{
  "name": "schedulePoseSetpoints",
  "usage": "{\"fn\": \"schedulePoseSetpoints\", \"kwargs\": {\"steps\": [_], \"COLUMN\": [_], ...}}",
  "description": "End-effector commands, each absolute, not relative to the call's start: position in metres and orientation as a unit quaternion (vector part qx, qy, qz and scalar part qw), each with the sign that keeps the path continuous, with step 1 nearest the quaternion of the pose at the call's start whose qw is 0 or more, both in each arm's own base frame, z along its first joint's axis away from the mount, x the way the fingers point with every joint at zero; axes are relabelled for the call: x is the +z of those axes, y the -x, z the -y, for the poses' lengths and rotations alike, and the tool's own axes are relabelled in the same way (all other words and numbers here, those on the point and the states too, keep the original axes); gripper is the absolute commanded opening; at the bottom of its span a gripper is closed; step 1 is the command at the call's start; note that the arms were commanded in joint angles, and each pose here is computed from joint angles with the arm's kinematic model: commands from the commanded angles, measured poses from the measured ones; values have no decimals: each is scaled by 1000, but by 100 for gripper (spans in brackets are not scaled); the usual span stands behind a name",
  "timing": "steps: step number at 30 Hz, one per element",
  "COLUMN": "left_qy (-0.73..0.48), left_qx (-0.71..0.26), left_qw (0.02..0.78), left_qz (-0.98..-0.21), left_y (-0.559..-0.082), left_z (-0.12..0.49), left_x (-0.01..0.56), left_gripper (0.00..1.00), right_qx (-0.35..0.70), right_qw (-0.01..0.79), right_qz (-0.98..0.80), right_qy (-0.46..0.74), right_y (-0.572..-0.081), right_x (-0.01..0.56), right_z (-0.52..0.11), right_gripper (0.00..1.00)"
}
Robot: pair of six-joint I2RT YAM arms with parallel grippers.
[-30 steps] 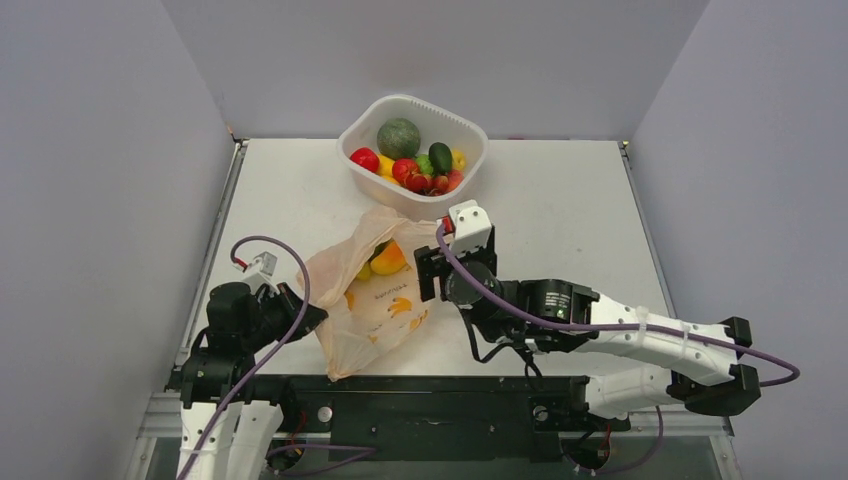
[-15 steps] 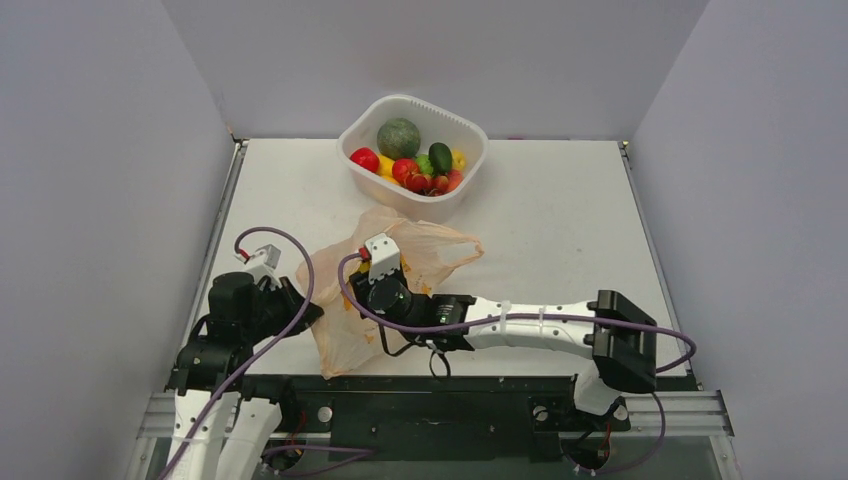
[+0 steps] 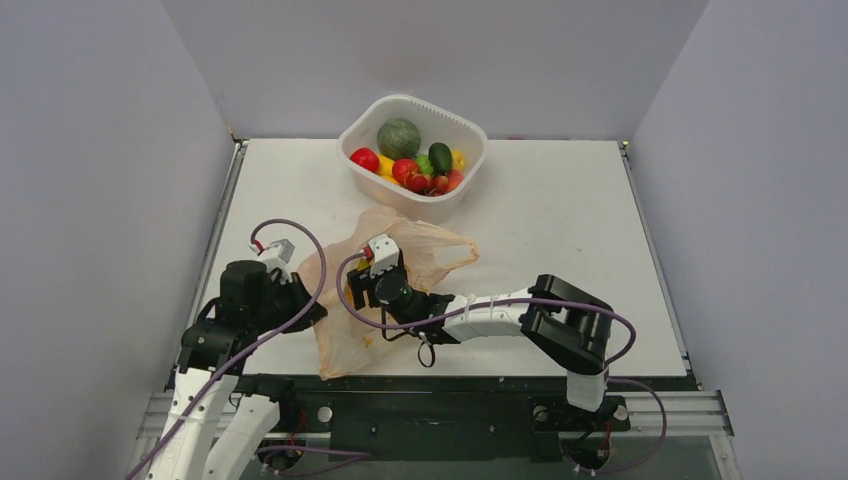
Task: Take the fake fruits out of the plastic bag
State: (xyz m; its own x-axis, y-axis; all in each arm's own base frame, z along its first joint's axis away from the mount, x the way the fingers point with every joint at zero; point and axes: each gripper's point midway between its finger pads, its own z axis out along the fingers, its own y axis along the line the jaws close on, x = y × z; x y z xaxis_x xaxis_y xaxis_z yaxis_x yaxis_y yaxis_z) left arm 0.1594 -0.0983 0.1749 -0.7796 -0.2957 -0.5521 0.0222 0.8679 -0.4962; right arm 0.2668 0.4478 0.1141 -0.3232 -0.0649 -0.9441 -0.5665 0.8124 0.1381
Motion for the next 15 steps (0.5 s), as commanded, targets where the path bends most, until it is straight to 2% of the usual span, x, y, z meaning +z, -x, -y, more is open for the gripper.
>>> {"fn": "schedulePoseSetpoints", "kwargs": {"steps": [1,11,15], "left_qy": [51,46,45], "left_qx": [-230,-229,-239], "left_qw": [354,363,381], "left_qz": [-905,-902,-892], "left_y": [-165,-161,-162], "left_z": [96,96,97], "left_x": [195,198,204], "left_gripper": [0,0,0], "right_qx": [274,240,231], "right_qw": [583,612,619], "right_qz": [-741,-724,-716], "right_qy": [188,210,224], "right_y": [-271,-287,-292], "right_x": [134,112,109], "right_z": [-462,-468,-473], "right_gripper": [68,69,75]}}
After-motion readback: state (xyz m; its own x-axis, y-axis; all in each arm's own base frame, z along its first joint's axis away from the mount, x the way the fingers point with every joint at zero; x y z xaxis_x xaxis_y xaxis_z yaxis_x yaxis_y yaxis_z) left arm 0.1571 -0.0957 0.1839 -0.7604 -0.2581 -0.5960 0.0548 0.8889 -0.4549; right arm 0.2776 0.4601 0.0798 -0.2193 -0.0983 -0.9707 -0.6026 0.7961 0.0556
